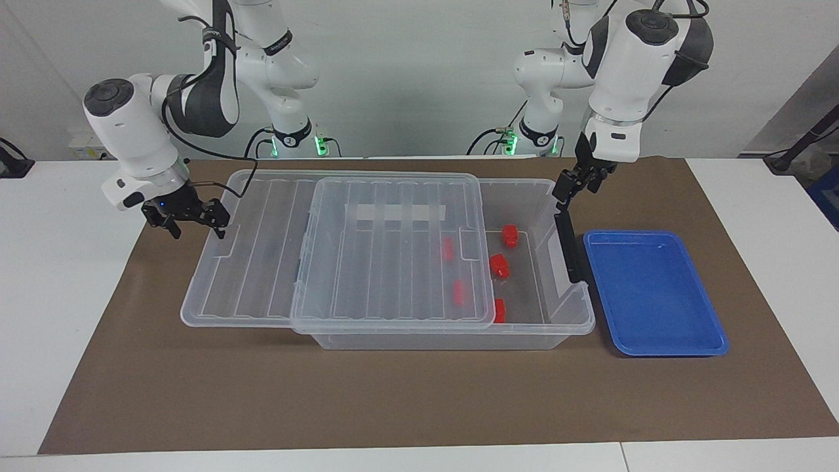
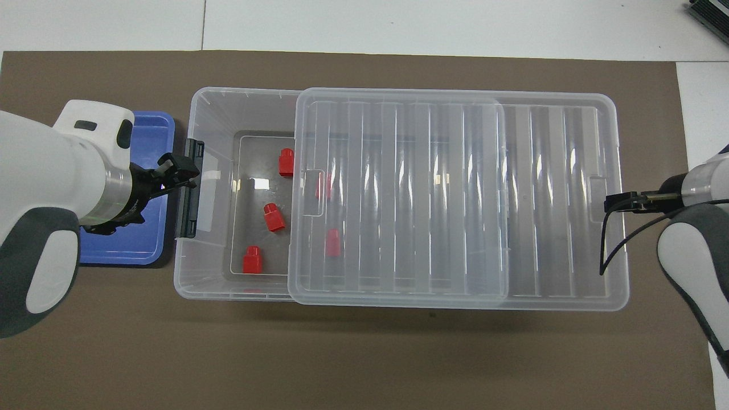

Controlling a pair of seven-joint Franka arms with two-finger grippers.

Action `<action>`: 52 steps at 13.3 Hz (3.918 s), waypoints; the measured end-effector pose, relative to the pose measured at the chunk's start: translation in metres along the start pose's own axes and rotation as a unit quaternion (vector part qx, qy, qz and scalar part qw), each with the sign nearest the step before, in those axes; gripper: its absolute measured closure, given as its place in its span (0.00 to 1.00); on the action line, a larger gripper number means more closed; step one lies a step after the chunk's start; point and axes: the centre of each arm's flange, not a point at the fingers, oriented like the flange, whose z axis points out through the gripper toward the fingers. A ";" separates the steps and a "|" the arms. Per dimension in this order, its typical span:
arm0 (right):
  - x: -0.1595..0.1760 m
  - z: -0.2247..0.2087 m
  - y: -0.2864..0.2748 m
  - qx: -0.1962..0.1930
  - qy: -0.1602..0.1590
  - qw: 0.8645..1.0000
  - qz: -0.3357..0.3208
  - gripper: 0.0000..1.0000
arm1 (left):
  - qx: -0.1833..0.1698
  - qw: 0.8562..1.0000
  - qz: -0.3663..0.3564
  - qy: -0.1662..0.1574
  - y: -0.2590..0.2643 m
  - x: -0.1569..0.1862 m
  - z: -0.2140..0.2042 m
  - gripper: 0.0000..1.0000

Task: Place red block in blue tray from box
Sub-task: 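Lower the left gripper into the open box onto a red block, then close the left gripper on the red block and lift it, then carry the red block with the left gripper over the blue tray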

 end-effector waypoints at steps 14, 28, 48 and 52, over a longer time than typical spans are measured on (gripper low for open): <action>0.009 -0.044 0.023 -0.004 0.013 1.000 -0.002 0.00 | -0.007 0.999 0.012 -0.029 0.063 -0.052 0.151 0.00; 0.027 -0.183 -0.069 -0.022 -0.015 0.997 0.070 0.00 | 0.044 0.990 0.132 -0.022 0.081 -0.072 0.247 0.66; 0.016 -0.072 0.021 -0.024 0.036 0.989 0.142 0.99 | 0.027 0.979 0.186 -0.078 -0.130 0.145 -0.010 0.66; 0.004 -0.028 0.035 -0.024 0.026 0.987 0.154 0.99 | 0.025 0.968 0.241 -0.059 -0.124 0.142 0.068 0.66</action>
